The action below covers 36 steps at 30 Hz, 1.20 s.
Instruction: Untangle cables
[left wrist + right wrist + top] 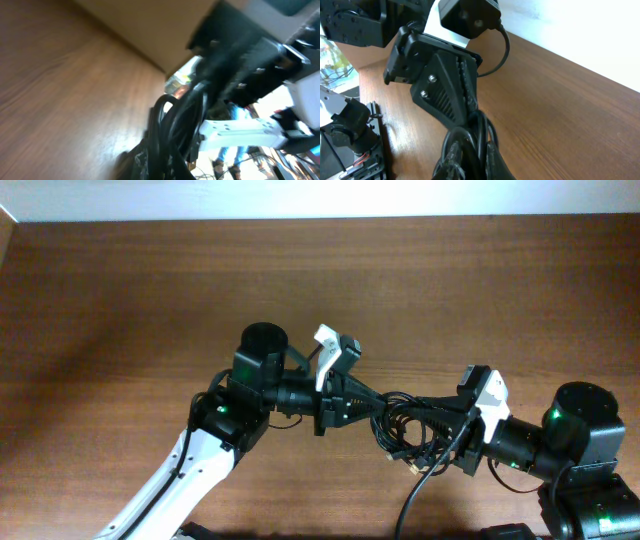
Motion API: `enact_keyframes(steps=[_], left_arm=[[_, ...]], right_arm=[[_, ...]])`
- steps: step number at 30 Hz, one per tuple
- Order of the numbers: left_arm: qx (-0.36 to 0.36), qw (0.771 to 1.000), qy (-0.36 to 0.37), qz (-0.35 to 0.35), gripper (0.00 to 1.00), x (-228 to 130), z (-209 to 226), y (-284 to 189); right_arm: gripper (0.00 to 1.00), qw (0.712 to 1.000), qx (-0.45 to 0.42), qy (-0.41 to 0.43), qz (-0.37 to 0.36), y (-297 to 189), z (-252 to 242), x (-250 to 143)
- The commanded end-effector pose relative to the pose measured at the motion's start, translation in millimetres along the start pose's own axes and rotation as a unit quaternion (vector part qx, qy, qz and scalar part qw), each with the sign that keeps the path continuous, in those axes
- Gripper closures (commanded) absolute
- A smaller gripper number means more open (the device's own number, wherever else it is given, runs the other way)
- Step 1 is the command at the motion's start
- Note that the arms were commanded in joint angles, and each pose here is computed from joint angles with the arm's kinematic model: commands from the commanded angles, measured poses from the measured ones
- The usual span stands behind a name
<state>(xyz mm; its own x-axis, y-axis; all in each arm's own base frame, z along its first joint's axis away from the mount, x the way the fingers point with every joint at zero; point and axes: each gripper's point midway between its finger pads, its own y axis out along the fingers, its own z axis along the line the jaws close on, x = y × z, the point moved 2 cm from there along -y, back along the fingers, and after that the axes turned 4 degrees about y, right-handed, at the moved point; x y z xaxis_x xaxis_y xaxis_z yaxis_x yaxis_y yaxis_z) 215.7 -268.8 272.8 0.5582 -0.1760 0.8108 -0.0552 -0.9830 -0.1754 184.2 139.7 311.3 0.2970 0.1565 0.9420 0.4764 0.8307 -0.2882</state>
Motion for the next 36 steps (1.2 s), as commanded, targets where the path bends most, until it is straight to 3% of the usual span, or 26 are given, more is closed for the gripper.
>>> enact_keyframes(steps=[1,6,22,26,28,32,36], left_arm=[[0.207,0.974,-0.074,-0.055,1.00,10,74,-35],[0.275,0.951,-0.113,-0.080,1.00,11,94,-46],[0.377,0.894,-0.210,-0.121,1.00,-5,139,-126],[0.381,0.874,-0.259,-0.153,1.00,-4,144,-139],[0.358,0.856,-0.327,-0.179,1.00,-3,142,-136],[0.286,0.891,-0.327,-0.130,1.00,-5,116,-90],[0.225,0.933,-0.262,-0.105,1.00,9,84,-40]], right_arm=[[0.96,0.999,0.034,-0.014,-0.018,-8,19,8],[0.96,0.999,0.034,-0.014,-0.018,-8,19,8],[0.96,0.999,0.043,-0.013,-0.020,-8,21,9],[0.96,0.999,0.043,-0.012,-0.020,-8,21,9],[0.96,0.999,0.042,-0.017,-0.024,-8,21,11],[0.96,0.995,0.036,-0.027,-0.090,-12,18,48],[0.96,0.996,0.037,-0.013,-0.078,-6,12,44]])
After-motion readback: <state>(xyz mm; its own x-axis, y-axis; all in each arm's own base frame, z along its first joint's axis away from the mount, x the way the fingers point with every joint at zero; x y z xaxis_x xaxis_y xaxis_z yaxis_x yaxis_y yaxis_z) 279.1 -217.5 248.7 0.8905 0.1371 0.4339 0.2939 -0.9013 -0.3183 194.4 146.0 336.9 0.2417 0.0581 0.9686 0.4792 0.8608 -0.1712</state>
